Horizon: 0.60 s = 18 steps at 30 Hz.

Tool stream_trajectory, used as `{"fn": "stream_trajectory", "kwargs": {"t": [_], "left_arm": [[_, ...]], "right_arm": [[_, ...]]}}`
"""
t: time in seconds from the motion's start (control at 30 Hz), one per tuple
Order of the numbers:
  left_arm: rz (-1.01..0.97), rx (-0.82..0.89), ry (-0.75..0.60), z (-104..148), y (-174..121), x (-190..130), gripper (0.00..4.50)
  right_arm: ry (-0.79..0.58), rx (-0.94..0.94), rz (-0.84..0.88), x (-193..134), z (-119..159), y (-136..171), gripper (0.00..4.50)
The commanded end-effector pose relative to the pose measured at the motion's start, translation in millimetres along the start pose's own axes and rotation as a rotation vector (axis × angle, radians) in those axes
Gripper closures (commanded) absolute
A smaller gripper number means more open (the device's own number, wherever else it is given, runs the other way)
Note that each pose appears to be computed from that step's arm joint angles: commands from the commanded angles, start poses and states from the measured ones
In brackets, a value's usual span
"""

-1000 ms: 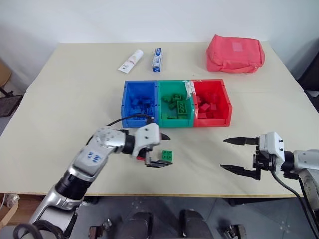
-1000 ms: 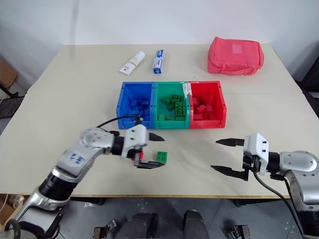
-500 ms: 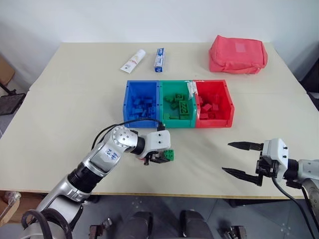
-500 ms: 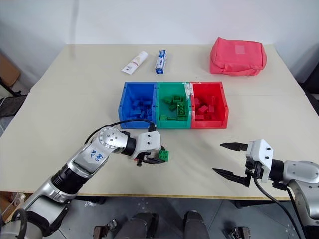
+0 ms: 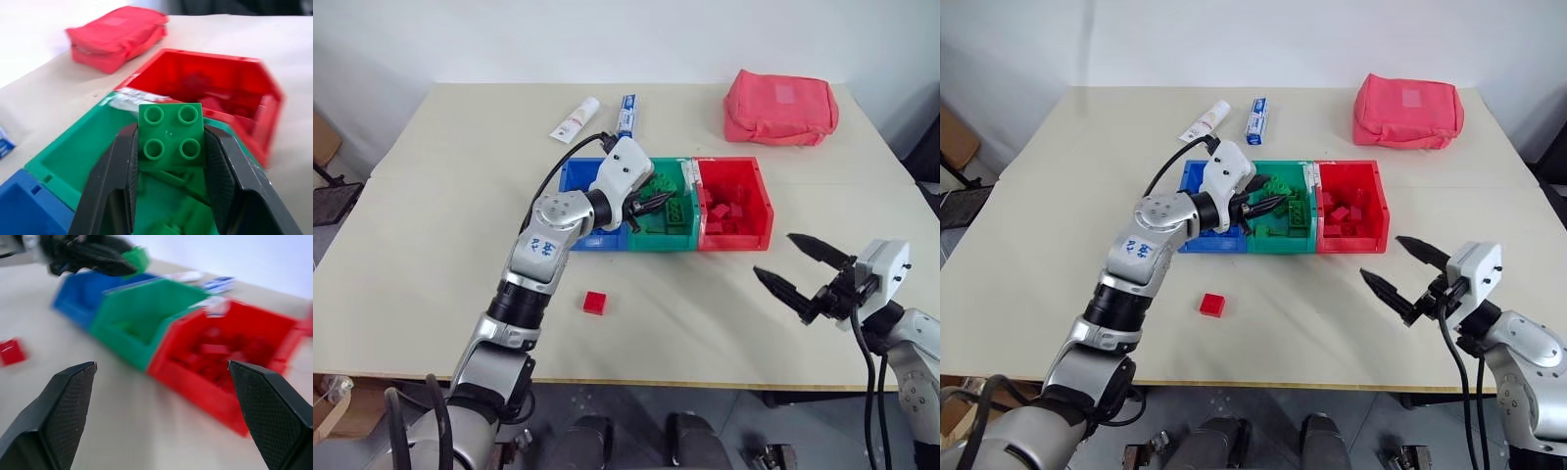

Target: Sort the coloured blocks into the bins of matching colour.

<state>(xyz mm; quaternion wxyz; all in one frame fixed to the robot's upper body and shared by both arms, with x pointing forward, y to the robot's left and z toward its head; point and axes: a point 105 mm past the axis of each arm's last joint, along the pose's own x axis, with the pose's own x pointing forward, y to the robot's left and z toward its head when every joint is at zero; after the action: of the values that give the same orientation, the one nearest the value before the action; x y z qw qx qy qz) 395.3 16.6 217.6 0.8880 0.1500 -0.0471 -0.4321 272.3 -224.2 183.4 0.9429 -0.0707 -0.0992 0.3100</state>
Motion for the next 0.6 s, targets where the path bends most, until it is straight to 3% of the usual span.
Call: {"fn": "stream_trajectory", "kwargs": {"t": [0.03, 0.2, 0.33, 0.47, 0.53, 0.6], "left_arm": [[0.034, -0.044, -0.047, 7.5, 6.6, 12.6, 2.68], [-0.043, -0.008, -0.07, 12.6, -0.7, 11.8, 1.12], [-0.046, 0.039, -0.101, 12.4, 2.4, -7.1, 0.05], [-0.06, 0.106, -0.204, 15.9, 3.8, -47.6, 0.05], [-0.227, 0.133, -0.234, 5.9, -13.6, -84.7, 0.05], [-0.298, 0.118, -0.089, -26.9, -16.7, -121.6, 0.05]], "right_arm": [[-0.034, -0.063, -0.02, -0.6, 13.5, 0.1, 0.0], [-0.009, -0.087, 0.013, -0.8, 8.8, 3.9, 0.0], [-0.002, -0.091, 0.049, 0.4, 3.2, 5.6, 0.0], [0.022, -0.121, 0.171, 7.5, -5.8, 14.7, 0.0], [0.041, -0.152, 0.259, 12.5, -9.5, 20.8, 0.0], [0.049, -0.214, 0.333, 18.2, -11.7, 25.2, 0.0]]}}
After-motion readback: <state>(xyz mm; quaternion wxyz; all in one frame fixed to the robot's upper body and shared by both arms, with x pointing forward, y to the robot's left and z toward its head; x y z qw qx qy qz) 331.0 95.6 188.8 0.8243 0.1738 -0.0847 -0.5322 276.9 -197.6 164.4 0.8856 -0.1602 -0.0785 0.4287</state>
